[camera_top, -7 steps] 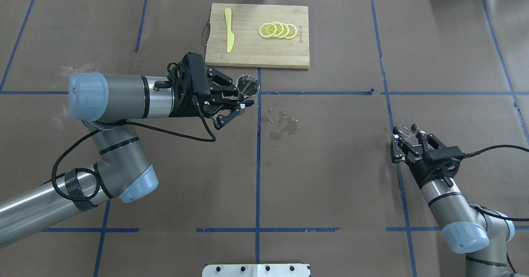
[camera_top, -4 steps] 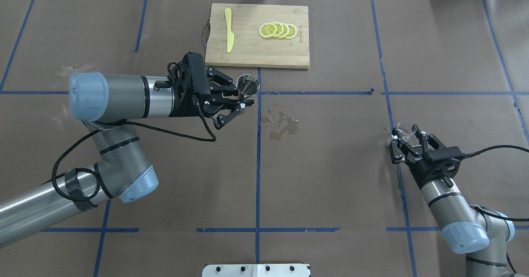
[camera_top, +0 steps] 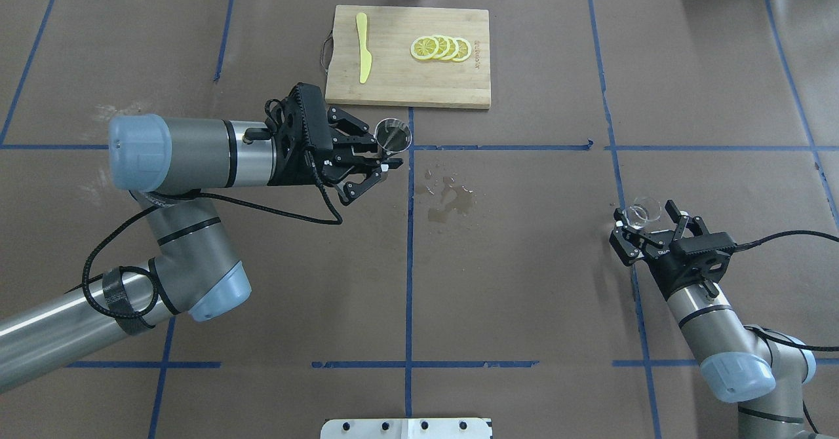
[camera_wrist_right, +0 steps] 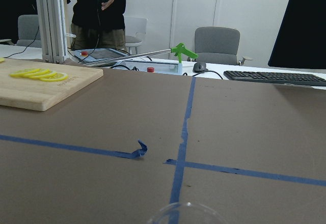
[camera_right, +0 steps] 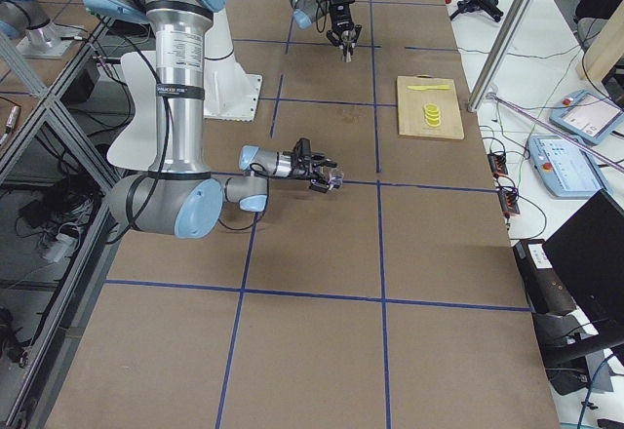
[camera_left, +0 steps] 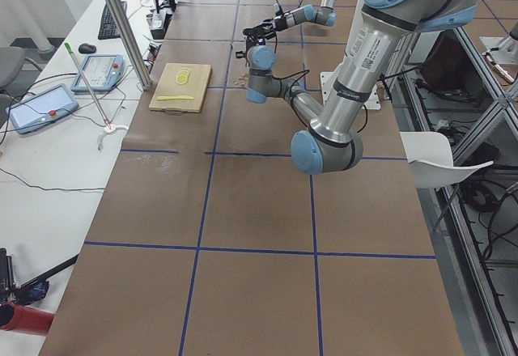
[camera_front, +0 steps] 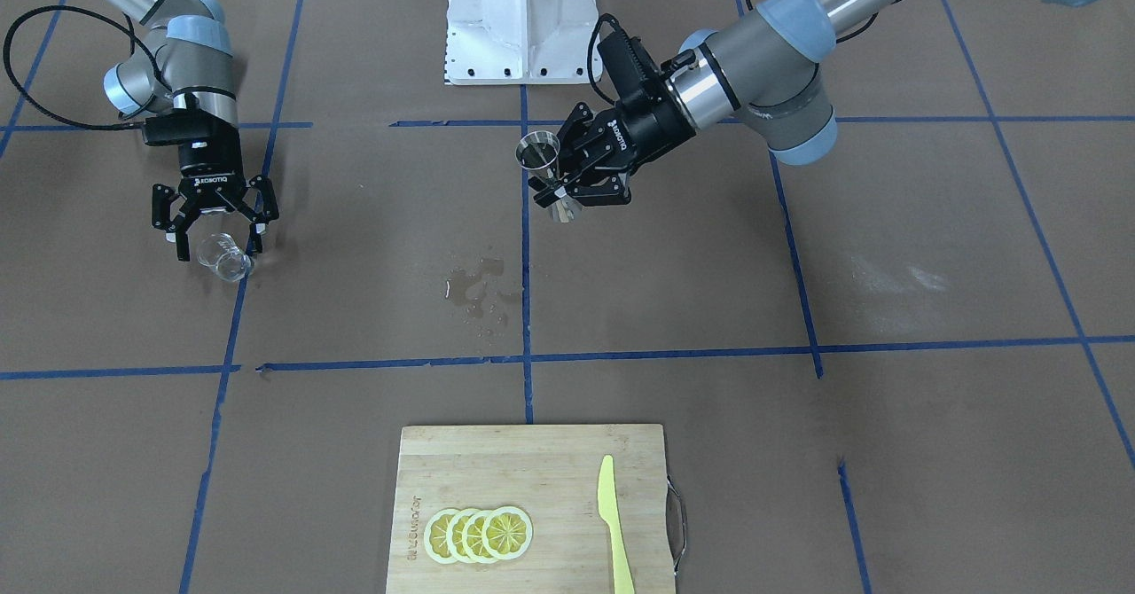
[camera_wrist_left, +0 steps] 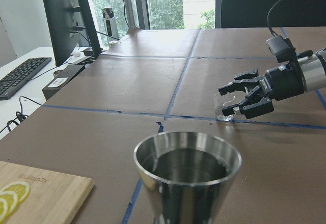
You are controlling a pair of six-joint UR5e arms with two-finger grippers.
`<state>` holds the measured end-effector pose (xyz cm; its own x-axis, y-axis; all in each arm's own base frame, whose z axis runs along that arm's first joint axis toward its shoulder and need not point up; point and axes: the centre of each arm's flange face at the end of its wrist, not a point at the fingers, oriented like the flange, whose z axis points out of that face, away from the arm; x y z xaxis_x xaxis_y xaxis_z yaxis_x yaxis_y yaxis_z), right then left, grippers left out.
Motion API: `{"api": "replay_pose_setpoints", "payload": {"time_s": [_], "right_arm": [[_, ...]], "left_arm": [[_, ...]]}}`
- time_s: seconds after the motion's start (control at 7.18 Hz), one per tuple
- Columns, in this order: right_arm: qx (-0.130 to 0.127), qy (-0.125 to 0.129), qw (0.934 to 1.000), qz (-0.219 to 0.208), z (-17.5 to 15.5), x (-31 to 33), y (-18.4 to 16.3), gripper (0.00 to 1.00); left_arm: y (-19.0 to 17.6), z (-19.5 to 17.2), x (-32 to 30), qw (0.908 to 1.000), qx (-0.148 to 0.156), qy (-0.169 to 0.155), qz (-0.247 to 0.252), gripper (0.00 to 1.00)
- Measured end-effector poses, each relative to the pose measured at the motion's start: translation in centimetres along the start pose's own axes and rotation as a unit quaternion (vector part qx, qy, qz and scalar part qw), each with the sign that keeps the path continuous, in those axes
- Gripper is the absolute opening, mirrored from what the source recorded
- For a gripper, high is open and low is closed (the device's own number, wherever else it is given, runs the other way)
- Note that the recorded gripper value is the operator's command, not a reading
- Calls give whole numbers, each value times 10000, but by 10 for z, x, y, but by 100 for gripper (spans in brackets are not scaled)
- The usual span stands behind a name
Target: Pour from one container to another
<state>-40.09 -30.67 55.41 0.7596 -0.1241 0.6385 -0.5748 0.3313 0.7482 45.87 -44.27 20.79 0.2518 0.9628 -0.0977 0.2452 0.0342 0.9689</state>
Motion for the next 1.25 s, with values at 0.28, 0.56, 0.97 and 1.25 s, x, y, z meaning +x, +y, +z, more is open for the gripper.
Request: {"api": "replay_pose_setpoints", "payload": {"time_s": [0.28, 0.56, 0.97, 1.25], "right_arm": [[63, -61, 10000, -28, -4, -8, -16, 100], [129, -131, 9998, -90, -7, -15, -39, 100], [-67, -287, 9995, -117, -3, 0, -92, 100], [-672, -170, 9972, -264, 22, 19, -149, 100]], "left_arm": [[0, 0, 0, 10000, 1, -6, 1, 0], [0, 0, 0, 10000, 1, -7, 1, 0], [0, -1, -1, 10000, 4, -15, 2, 0], [0, -1, -1, 10000, 3, -16, 1, 0]]}}
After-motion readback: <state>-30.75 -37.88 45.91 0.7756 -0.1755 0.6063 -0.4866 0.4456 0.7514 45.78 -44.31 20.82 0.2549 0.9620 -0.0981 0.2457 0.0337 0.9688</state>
